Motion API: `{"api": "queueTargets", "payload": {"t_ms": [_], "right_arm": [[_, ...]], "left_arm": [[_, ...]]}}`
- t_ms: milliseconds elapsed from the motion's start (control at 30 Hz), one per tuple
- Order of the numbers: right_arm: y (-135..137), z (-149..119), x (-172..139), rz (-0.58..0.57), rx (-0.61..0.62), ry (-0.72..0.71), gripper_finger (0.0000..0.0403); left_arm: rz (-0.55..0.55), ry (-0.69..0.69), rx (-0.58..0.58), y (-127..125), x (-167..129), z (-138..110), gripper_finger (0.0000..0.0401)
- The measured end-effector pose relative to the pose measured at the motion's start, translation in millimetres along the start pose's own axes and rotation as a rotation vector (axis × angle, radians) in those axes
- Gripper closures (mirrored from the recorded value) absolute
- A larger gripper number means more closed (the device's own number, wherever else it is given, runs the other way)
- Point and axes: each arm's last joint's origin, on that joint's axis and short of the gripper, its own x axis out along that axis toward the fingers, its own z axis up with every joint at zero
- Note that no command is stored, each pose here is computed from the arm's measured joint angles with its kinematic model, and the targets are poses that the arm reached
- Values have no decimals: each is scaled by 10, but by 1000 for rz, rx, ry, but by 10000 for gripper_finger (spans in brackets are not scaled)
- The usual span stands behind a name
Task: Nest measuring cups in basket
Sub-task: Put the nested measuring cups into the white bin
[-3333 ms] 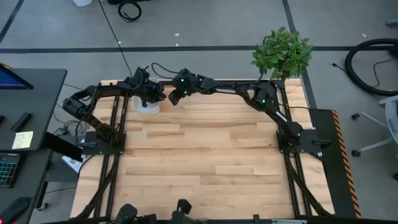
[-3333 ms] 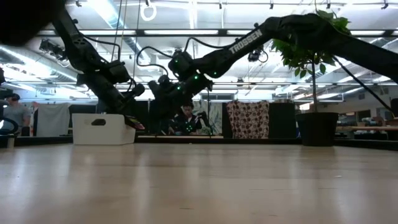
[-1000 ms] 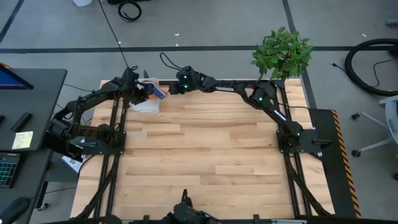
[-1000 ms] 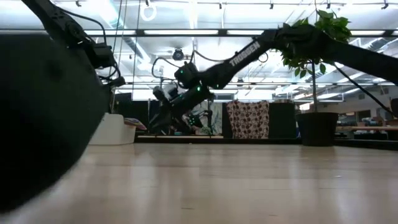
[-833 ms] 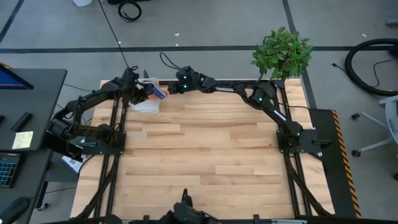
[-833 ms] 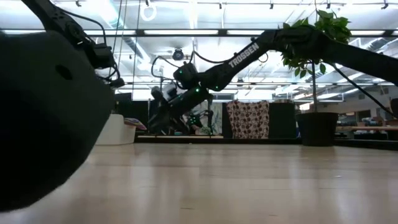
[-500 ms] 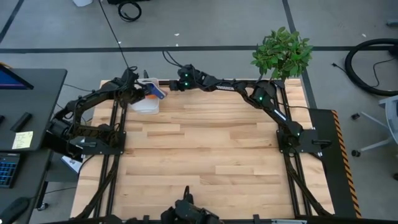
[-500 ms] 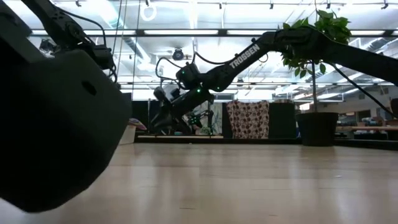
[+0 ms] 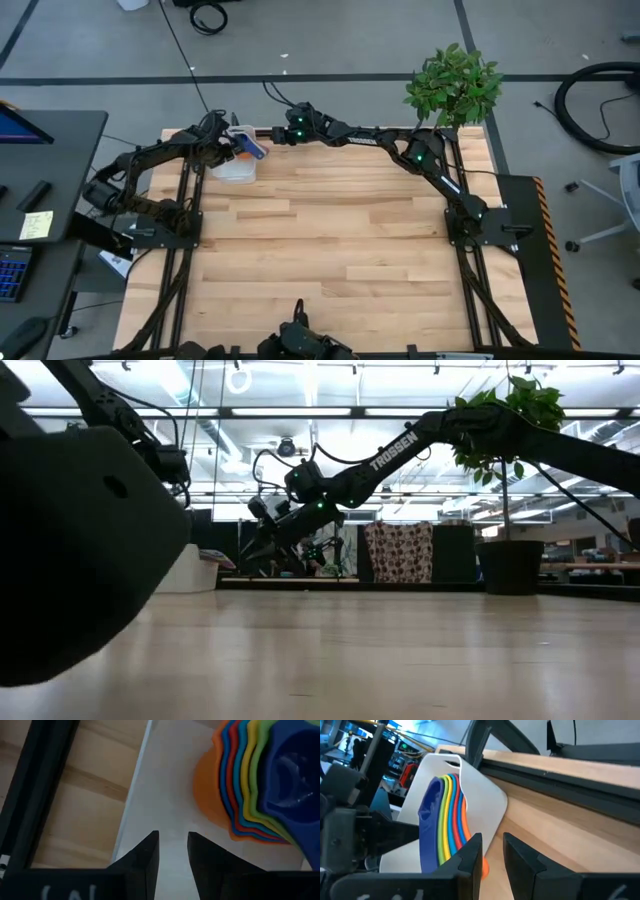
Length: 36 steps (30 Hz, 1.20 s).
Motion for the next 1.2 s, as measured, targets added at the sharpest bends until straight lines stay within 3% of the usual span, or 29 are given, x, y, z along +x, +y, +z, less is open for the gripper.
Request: {"api": "queueTargets", "payload": {"t_ms": [1200], "right_arm": [[11, -48, 4, 40, 23, 82, 320]], "left_arm": [[12, -108, -150, -152, 154, -32, 294]]}}
